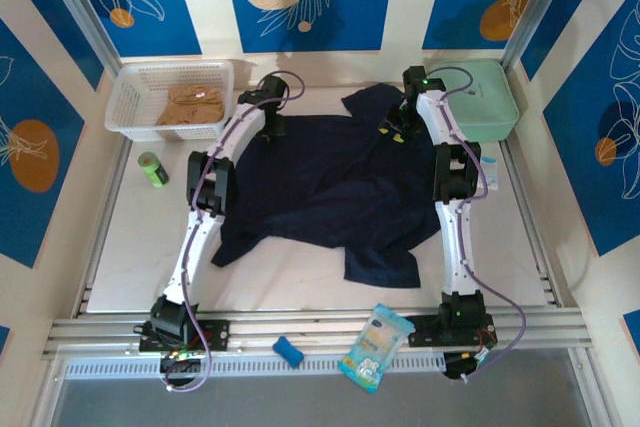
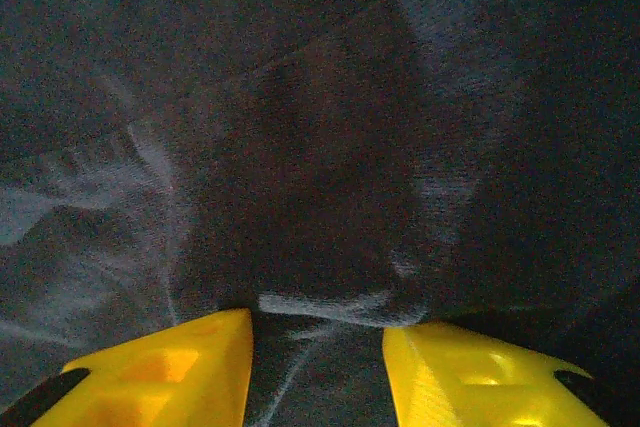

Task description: Fold and stack the t-shirts

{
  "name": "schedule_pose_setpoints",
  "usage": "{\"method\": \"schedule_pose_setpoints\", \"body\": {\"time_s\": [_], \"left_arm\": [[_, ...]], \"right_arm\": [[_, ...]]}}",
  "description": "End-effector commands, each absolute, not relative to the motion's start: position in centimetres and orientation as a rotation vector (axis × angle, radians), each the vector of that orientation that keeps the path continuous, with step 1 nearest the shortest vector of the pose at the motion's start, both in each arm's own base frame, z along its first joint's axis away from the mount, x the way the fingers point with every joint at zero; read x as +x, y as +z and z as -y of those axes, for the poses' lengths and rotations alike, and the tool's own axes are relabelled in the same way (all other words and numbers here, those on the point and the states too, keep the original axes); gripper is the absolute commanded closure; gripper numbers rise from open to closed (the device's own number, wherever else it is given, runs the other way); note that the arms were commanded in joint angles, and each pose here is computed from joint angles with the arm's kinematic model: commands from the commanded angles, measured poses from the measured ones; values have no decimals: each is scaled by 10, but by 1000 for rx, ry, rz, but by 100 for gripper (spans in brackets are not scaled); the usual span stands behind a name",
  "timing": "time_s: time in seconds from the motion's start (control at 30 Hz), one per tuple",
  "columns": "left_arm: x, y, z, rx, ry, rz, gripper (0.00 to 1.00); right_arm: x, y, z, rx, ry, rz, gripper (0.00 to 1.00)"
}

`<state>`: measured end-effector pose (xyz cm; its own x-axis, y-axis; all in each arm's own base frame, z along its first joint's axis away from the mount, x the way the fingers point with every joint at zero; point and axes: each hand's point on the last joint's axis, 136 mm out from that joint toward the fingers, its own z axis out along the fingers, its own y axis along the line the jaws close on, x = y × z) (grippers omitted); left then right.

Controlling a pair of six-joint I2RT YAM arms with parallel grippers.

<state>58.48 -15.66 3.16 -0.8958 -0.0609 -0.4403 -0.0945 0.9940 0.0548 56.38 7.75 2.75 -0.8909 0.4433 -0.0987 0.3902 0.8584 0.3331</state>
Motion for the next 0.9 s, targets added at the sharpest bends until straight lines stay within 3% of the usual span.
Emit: {"method": "schedule_pose_setpoints", "body": {"time_s": [0.0, 0.23, 0.57, 0.6, 0.73, 0.87], "left_arm": [[579, 15, 128, -150, 185, -2738, 73], [580, 35, 116, -147, 220, -2710, 70], [570, 0, 109, -84, 272, -2778, 73], [573, 3, 111, -83, 249, -2770, 73], [586, 31, 120, -72, 164, -2702, 72], [592, 88, 129, -67, 78, -2608, 57]], "right_arm": [[546, 11, -69, 706, 392, -2939, 53], [517, 27, -48, 727, 213, -2976, 45], [497, 20, -30, 756, 277, -2957, 40], [501, 23, -33, 728, 302, -2948, 34], [524, 59, -46, 568, 364, -2873, 30], [519, 111, -51, 466, 337, -2797, 27]]}}
